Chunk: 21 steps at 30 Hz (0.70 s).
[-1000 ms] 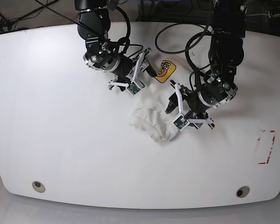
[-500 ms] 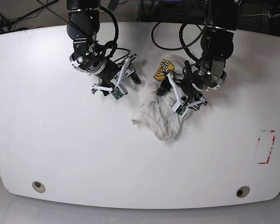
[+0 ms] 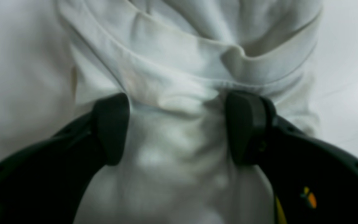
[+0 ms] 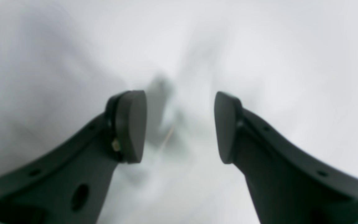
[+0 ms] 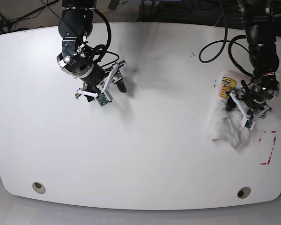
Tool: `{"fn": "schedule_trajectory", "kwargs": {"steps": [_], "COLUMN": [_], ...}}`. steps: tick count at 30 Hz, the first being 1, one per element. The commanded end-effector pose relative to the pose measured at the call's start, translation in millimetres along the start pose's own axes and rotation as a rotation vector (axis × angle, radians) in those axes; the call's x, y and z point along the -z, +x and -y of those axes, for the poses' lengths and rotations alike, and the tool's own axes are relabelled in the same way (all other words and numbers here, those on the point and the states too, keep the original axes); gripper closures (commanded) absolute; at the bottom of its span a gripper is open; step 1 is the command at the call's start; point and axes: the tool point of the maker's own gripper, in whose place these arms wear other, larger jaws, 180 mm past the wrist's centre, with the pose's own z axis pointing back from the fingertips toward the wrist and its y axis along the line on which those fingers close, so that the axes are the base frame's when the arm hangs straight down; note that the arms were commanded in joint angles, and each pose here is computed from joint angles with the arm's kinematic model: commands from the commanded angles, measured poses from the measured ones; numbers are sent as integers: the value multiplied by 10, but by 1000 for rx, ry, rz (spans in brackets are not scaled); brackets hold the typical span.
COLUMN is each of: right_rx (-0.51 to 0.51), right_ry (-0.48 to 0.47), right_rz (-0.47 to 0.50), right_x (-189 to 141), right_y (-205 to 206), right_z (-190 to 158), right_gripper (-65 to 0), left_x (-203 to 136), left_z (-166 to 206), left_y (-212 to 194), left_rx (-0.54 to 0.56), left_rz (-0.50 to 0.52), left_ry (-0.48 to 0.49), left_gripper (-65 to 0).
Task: Fold the T-shirt properly
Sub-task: 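Carry the bundle with the left gripper to the table's edge and drop it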
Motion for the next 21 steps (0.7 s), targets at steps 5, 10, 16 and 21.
{"fn": "schedule_trajectory", "kwargs": {"steps": [5, 10, 16, 21], "right_rx": [-33, -31, -39, -39], "right_ry": [-16, -15, -20, -20], "right_rz": [49, 49, 58, 58], "right_x": [-117, -122, -152, -155], "right_y": [132, 123, 154, 152], "right_z": [18, 10, 5, 2], "right_gripper": [-327, -327, -327, -327], "left_x": [-417, -658, -972, -1164], "left_z": [-1104, -1583, -1926, -1982], "left_y": [-425, -846, -1267, -1370], "left_rx": [-24, -92, -127, -151], "left_rz": [-125, -152, -154, -137], "left_ry": [215, 301, 374, 344], "left_gripper": [-454, -457, -457, -454]}}
